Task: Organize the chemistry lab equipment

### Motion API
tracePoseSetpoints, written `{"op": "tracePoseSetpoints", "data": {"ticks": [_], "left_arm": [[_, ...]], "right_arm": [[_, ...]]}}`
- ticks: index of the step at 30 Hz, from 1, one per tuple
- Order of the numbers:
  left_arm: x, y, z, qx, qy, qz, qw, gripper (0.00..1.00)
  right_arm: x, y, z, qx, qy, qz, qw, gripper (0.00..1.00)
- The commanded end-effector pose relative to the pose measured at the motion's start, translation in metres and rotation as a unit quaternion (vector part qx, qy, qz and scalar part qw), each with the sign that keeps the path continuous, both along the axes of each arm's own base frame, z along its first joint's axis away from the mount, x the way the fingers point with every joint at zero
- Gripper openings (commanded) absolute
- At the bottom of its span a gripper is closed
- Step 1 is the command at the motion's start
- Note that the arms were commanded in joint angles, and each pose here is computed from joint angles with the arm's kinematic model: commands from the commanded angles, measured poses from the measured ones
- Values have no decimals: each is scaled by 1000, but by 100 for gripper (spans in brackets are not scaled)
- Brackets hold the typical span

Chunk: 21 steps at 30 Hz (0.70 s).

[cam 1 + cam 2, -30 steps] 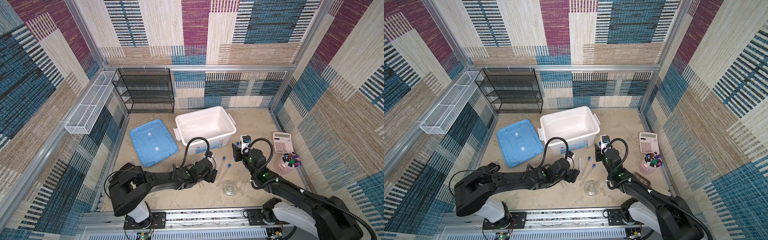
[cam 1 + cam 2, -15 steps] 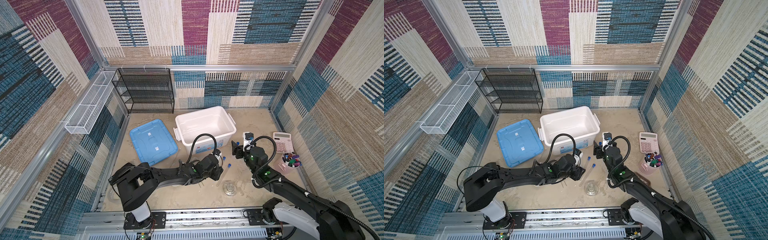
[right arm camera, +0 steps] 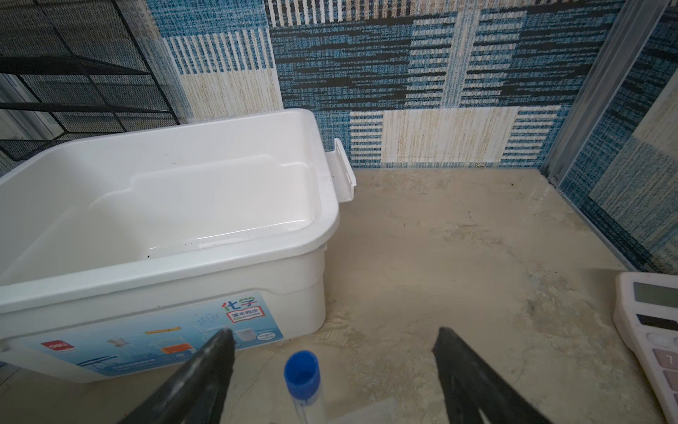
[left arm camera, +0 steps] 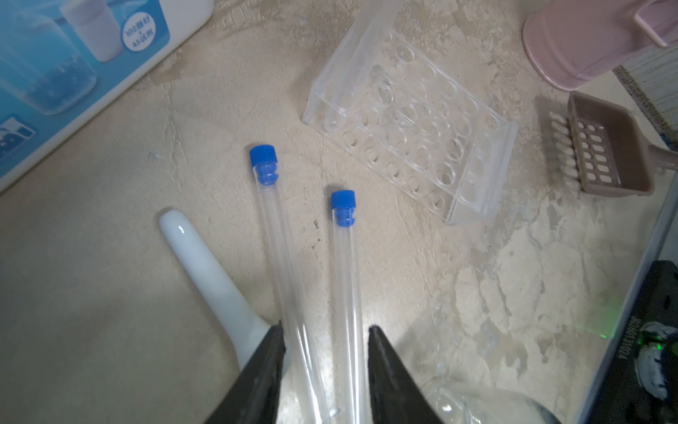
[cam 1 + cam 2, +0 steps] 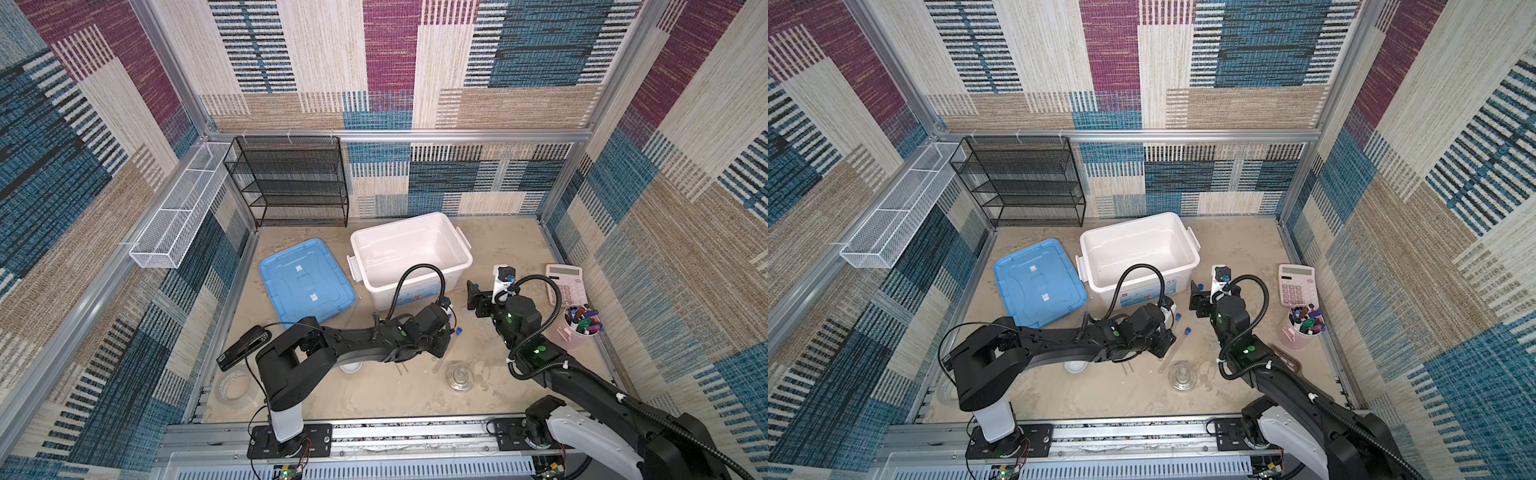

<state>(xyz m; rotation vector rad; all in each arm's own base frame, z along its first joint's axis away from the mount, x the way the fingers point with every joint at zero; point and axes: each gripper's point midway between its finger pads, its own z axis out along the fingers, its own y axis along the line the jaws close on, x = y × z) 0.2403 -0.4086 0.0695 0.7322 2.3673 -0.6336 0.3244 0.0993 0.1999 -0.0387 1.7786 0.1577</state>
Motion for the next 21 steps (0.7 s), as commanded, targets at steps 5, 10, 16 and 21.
{"op": "tracePoseSetpoints", "data": {"ticks": [5,10,16,21], "left_arm": [[0,-6,-10,20,17,-10,1000,39],[2,-4,-19,44,29,1,999,37],[5,-1,-28,64,36,15,997,36],[6,3,-33,75,39,24,996,34]], "right_arm": [[-3,-7,2,10,-4,-14,1000,88],[-4,-8,2,11,-5,-15,1000,88],[-5,-9,3,14,-5,-16,1000,88],[-6,-9,3,15,-4,-15,1000,88]]}}
